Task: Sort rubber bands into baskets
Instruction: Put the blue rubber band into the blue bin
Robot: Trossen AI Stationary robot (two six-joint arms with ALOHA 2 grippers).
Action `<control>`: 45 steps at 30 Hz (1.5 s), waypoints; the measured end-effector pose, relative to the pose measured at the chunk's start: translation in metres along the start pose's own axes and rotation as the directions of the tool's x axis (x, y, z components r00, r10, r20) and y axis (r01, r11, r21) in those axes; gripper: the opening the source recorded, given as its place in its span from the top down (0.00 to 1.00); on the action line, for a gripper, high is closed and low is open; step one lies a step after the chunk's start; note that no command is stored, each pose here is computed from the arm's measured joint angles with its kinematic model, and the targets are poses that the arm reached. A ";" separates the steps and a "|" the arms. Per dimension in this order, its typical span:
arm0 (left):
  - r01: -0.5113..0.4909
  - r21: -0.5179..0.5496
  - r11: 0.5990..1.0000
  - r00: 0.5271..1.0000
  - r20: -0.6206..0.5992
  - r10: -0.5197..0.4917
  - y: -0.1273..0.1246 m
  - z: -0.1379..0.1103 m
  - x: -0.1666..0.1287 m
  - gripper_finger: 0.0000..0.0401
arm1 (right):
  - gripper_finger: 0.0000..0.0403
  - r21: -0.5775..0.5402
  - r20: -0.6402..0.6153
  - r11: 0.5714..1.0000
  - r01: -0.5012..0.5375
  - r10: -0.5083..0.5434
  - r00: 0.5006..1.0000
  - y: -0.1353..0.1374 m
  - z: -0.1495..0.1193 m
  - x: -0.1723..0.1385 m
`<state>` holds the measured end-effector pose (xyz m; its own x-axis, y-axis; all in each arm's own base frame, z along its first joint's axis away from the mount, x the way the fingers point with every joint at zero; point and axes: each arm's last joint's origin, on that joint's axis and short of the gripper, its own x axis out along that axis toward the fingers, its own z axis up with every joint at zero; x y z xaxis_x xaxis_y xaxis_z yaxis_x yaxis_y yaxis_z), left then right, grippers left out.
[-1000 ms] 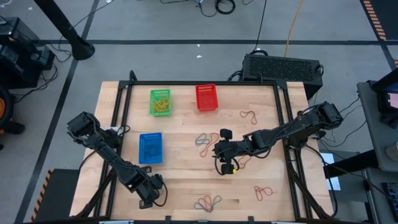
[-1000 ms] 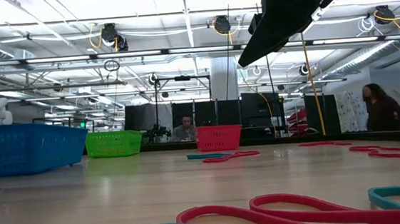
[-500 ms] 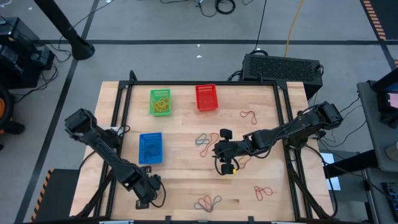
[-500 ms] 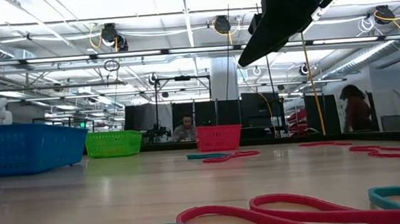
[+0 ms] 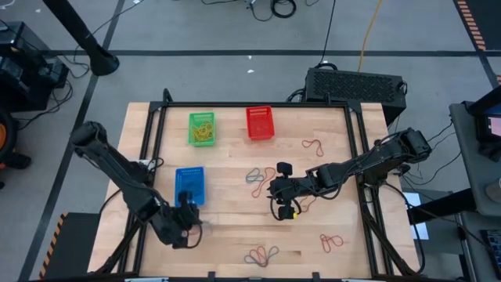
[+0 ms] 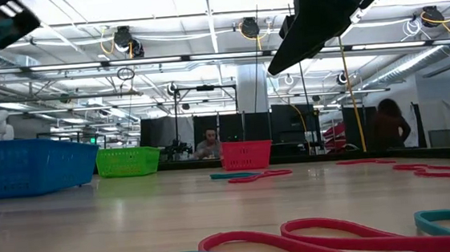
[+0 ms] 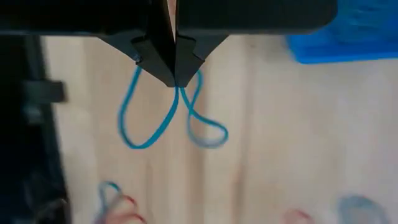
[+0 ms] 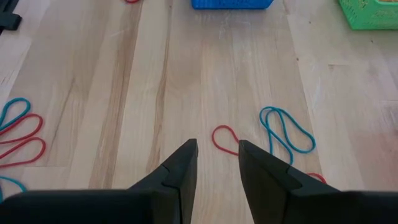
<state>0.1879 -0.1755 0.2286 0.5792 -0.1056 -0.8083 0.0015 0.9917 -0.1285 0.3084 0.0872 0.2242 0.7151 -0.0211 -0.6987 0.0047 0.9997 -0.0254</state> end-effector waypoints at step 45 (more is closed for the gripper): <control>-0.472 -0.071 0.879 0.852 -0.293 0.434 0.089 -0.028 -0.024 0.87 | 0.73 -0.027 -0.006 1.000 0.001 -0.001 1.000 0.000 -0.001 0.000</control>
<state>0.1511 -0.0867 0.2208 0.2550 0.3190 -0.9128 -0.3304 0.9159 0.2278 0.3080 0.0871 0.2238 0.7110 -0.0220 -0.7028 -0.0137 0.9989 -0.0451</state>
